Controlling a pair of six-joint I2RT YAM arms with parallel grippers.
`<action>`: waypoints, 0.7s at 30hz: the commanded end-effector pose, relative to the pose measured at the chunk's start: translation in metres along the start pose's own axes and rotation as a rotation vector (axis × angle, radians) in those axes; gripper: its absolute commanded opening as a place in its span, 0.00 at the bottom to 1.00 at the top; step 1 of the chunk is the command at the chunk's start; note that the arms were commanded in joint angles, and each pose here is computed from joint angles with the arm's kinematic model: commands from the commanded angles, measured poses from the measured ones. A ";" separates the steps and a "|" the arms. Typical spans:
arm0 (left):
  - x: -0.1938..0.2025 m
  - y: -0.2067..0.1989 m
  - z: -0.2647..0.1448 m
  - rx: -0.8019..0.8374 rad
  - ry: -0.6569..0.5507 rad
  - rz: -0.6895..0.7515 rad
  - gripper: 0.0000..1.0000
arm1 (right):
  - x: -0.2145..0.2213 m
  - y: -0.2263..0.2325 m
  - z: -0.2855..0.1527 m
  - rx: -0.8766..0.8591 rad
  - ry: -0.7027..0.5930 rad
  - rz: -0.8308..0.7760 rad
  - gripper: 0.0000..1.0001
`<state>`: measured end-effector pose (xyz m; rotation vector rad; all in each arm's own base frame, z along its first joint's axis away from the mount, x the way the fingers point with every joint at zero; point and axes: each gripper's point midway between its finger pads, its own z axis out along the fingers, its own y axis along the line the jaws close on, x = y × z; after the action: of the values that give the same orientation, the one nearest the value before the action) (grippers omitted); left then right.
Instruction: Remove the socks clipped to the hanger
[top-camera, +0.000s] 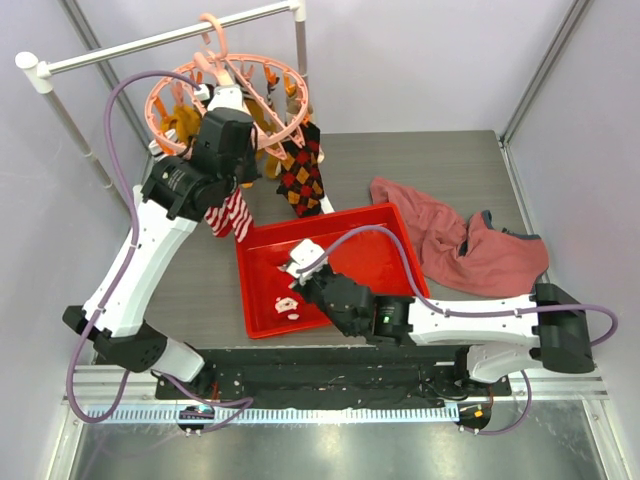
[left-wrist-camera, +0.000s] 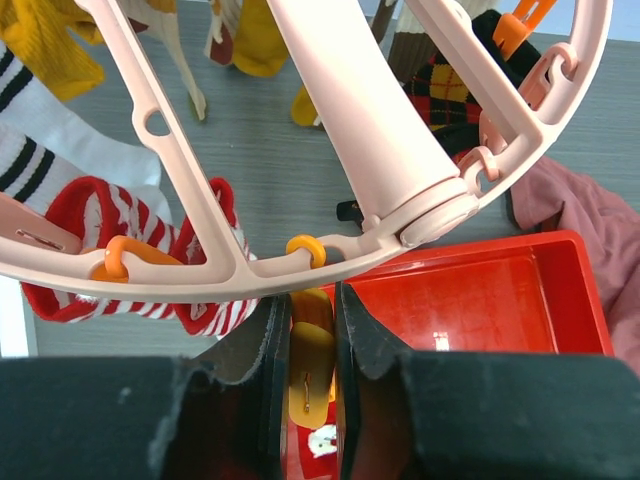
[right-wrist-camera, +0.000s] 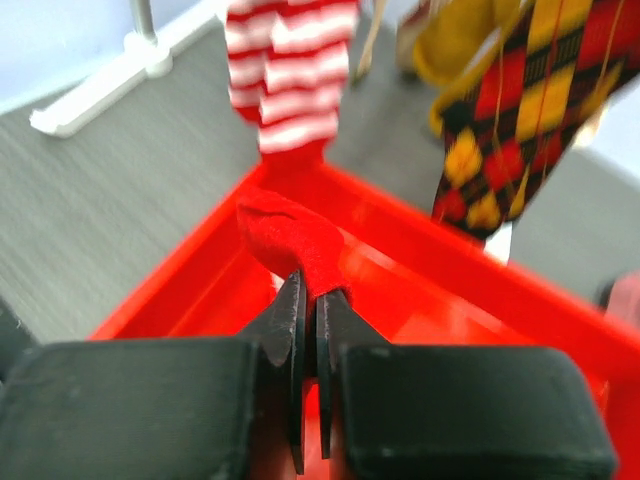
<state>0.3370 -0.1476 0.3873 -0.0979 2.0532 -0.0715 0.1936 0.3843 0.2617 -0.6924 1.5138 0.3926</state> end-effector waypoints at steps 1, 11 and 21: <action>-0.006 -0.014 -0.013 0.113 -0.032 -0.009 0.00 | 0.030 -0.016 -0.020 0.079 0.057 0.163 0.11; -0.003 -0.027 -0.020 0.214 -0.037 -0.036 0.19 | 0.052 -0.041 -0.033 0.217 0.100 0.257 0.69; -0.005 -0.029 -0.029 0.254 -0.049 -0.044 0.56 | 0.005 -0.048 -0.020 0.258 0.023 0.279 0.83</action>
<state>0.3233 -0.1732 0.3894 -0.0184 2.0328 -0.2875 0.1998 0.3302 0.2214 -0.4343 1.7044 0.3413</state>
